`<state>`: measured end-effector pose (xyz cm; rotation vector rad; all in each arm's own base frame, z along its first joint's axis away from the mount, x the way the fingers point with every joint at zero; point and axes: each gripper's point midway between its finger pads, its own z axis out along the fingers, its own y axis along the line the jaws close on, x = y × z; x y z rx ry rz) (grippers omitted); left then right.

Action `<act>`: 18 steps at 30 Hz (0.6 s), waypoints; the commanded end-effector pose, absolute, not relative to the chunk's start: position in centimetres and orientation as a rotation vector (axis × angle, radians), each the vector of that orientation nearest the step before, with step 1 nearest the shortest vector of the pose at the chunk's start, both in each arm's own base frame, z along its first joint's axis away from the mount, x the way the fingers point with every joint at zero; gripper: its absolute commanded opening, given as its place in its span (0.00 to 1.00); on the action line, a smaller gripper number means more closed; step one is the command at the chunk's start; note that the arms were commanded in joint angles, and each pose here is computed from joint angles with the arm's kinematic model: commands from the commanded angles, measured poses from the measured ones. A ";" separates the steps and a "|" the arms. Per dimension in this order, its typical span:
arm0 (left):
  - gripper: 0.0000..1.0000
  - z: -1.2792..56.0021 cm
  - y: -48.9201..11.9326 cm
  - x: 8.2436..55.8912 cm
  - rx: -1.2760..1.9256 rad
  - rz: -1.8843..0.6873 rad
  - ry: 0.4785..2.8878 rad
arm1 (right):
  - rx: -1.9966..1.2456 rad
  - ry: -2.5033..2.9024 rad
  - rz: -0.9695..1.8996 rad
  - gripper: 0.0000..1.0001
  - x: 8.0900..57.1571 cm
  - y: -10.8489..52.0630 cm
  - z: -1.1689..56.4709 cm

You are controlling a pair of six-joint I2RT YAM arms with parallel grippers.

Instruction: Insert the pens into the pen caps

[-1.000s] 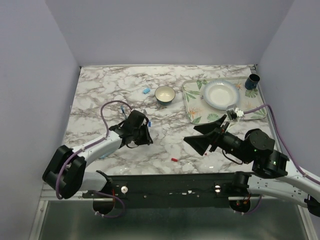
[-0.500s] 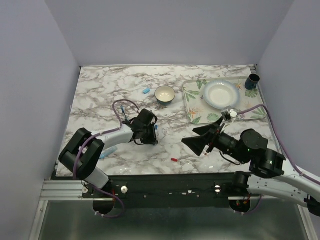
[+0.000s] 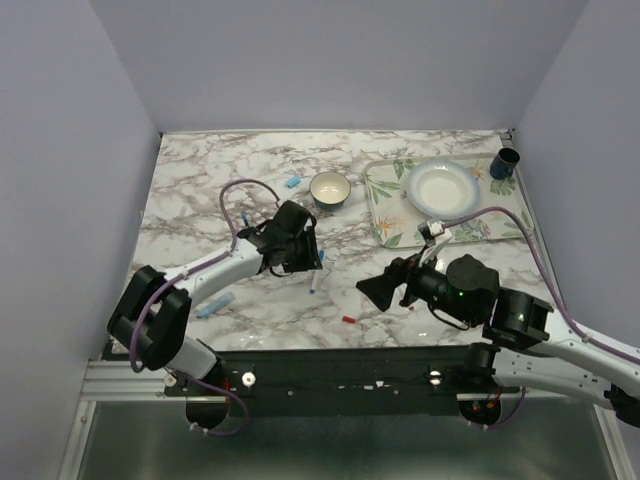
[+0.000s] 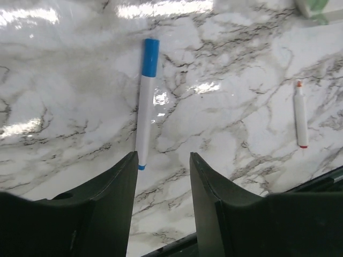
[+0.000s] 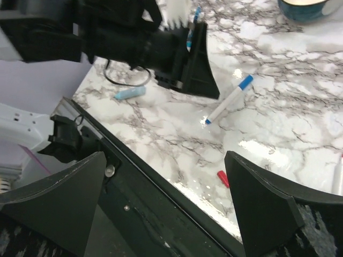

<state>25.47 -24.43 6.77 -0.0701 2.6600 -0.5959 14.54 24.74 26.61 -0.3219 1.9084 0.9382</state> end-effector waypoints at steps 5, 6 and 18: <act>0.76 19.6 -20.3 28.6 0.047 -0.462 2.269 | -0.395 2.137 0.652 0.93 15.2 23.5 18.1; 0.87 21.4 -19.3 28.5 0.065 -0.441 2.202 | -0.401 2.165 0.621 0.92 15.2 23.4 17.2; 0.99 24.8 -13.0 26.8 0.107 -0.248 1.937 | -0.316 2.594 -0.020 0.79 21.7 16.2 8.7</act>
